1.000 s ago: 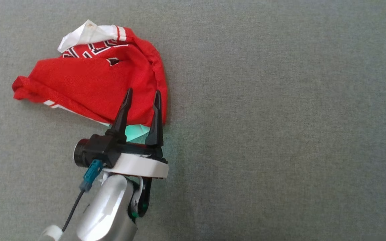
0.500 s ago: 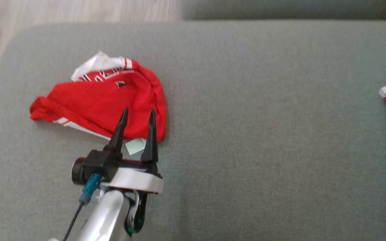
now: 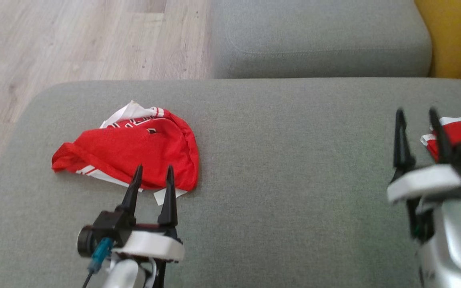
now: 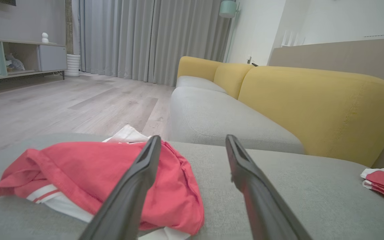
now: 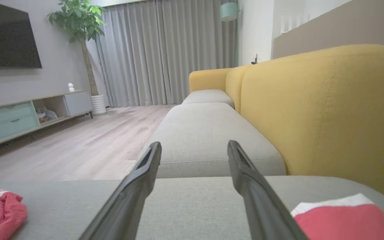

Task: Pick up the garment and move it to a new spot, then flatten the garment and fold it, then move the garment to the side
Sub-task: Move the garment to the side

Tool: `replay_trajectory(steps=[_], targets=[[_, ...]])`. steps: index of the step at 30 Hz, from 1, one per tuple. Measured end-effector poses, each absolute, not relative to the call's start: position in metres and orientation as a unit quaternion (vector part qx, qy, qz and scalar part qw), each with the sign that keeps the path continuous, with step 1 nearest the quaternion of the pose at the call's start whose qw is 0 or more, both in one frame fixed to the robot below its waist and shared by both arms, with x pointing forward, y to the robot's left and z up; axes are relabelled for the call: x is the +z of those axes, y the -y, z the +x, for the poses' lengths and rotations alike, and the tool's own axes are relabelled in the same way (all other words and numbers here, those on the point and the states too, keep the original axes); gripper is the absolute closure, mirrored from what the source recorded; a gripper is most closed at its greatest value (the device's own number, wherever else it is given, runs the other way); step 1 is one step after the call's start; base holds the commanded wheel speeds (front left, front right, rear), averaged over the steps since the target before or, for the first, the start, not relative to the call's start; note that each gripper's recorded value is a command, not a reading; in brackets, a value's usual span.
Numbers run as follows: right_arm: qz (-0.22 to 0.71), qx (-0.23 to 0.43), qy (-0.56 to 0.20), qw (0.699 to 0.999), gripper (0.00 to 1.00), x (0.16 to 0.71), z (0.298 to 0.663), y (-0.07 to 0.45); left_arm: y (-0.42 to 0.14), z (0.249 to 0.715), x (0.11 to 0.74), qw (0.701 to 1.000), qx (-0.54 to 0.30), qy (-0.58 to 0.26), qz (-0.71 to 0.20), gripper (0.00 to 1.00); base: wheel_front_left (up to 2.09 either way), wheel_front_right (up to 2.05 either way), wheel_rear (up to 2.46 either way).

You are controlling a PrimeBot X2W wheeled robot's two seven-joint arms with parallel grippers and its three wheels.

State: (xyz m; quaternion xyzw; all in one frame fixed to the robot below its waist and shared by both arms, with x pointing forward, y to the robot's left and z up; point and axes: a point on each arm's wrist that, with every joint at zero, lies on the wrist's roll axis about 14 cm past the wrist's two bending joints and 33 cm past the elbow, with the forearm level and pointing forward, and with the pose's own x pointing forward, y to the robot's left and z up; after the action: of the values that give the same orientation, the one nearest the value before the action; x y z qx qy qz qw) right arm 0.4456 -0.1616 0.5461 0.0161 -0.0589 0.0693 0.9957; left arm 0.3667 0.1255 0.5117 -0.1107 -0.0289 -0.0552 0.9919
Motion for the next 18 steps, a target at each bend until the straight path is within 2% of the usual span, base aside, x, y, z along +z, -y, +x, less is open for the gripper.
replay_trajectory(steps=[3,9,18], targets=[[0.049,0.077,0.051,0.995,0.00,0.531,0.423,0.152,-0.128,0.361,0.505,0.992,-0.050,0.020,-0.112,0.00,0.00,0.00,0.00],[0.080,0.078,-0.013,0.994,0.00,0.478,0.368,0.144,-0.134,0.349,0.489,0.992,-0.036,0.000,-0.117,0.00,0.00,0.00,0.00],[0.097,0.089,-0.003,0.991,0.00,0.484,0.359,0.135,-0.133,0.345,0.485,0.992,-0.034,-0.007,-0.120,0.00,0.00,0.00,0.00]])
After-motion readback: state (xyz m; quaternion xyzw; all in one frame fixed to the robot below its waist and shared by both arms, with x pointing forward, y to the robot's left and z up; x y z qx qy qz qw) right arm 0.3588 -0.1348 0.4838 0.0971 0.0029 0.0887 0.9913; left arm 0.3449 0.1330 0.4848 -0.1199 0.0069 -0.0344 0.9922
